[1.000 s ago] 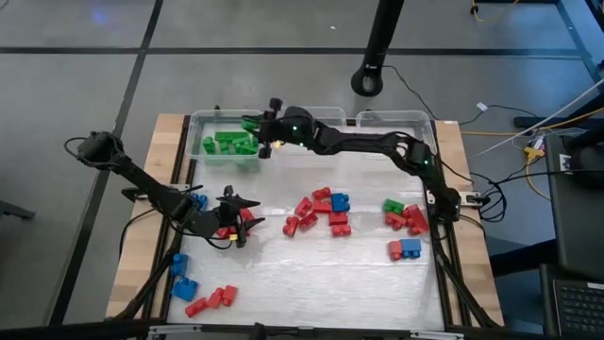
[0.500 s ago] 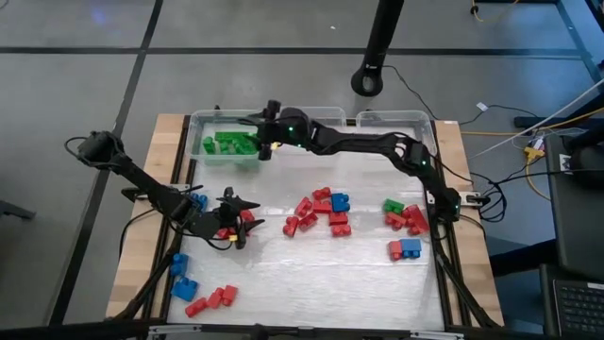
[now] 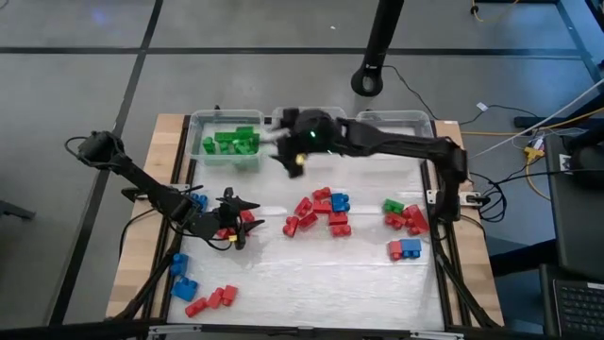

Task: Sort blocks
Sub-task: Put the green game piece into the left transparent bin

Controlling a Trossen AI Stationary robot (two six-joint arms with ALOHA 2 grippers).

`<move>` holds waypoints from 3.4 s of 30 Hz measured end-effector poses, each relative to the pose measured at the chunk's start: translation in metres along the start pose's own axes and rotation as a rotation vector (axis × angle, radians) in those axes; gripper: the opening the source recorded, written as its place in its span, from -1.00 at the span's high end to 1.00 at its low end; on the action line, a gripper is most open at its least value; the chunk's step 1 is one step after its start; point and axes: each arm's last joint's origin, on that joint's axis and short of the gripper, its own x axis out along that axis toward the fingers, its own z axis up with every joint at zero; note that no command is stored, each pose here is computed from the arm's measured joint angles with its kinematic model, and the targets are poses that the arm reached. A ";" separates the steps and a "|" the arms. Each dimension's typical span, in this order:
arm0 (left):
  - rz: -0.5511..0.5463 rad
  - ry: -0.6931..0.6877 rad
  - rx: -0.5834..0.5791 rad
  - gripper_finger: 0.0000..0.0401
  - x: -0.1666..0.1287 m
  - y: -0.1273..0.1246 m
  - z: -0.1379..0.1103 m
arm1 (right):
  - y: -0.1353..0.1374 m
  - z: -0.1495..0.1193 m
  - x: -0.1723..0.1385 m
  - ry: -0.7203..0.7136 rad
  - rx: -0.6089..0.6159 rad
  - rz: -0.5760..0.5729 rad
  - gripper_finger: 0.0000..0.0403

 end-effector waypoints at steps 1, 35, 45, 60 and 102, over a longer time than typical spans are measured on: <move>0.000 -0.001 -0.001 -0.15 0.000 0.000 0.000 | 0.007 0.004 -0.010 0.039 -0.023 0.017 -0.58; -0.014 0.053 0.088 -0.15 0.057 0.007 0.018 | 0.207 -0.193 -0.169 0.863 0.618 -0.022 -0.58; -0.014 0.052 0.087 -0.15 0.057 0.007 0.018 | 0.209 -0.228 -0.156 0.935 0.715 -0.005 -0.58; -0.014 0.051 0.085 -0.15 0.057 0.006 0.018 | 0.223 -0.258 -0.154 0.973 0.679 0.049 -0.40; -0.041 0.079 0.096 -0.15 0.010 0.023 0.039 | 0.112 -0.121 -0.058 -0.140 0.369 -0.186 0.12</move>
